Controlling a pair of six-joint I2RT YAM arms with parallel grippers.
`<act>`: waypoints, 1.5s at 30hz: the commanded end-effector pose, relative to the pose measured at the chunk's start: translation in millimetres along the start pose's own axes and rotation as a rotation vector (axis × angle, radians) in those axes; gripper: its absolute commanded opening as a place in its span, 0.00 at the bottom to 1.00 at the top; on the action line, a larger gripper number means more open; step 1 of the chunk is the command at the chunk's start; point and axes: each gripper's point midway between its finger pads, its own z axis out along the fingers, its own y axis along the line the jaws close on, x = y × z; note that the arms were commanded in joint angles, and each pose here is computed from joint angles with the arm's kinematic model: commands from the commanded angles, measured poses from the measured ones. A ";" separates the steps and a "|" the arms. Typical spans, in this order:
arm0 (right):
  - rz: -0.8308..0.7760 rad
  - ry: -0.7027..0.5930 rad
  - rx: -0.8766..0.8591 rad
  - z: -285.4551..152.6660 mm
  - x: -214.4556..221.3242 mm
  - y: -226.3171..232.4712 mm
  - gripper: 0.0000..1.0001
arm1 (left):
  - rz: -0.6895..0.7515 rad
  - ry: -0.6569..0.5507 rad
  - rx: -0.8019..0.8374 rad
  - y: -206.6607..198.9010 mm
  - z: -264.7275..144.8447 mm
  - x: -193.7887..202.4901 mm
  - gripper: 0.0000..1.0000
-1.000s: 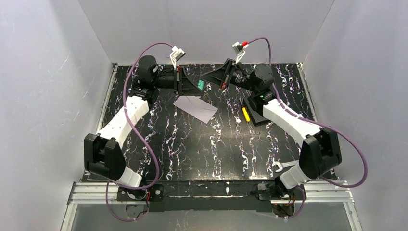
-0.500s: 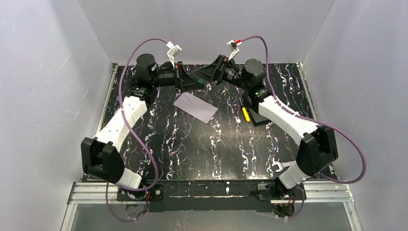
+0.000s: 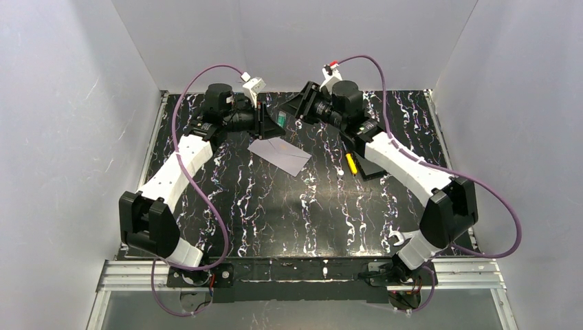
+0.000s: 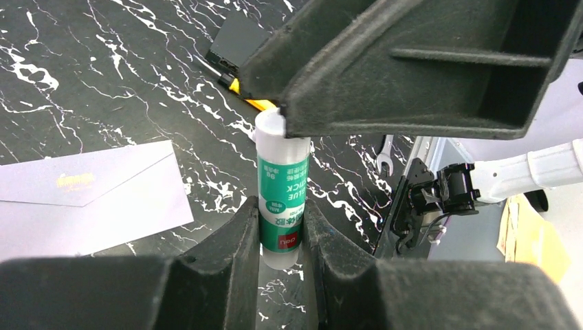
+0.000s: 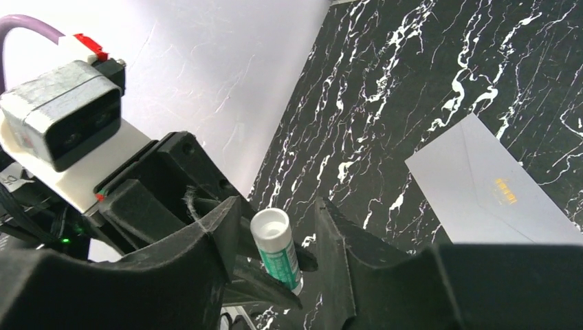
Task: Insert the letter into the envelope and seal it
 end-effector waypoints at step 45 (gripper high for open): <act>-0.069 0.066 -0.527 -29.9 -12.8 69.0 0.01 | -0.102 0.044 0.248 -47.0 -20.1 -26.8 0.00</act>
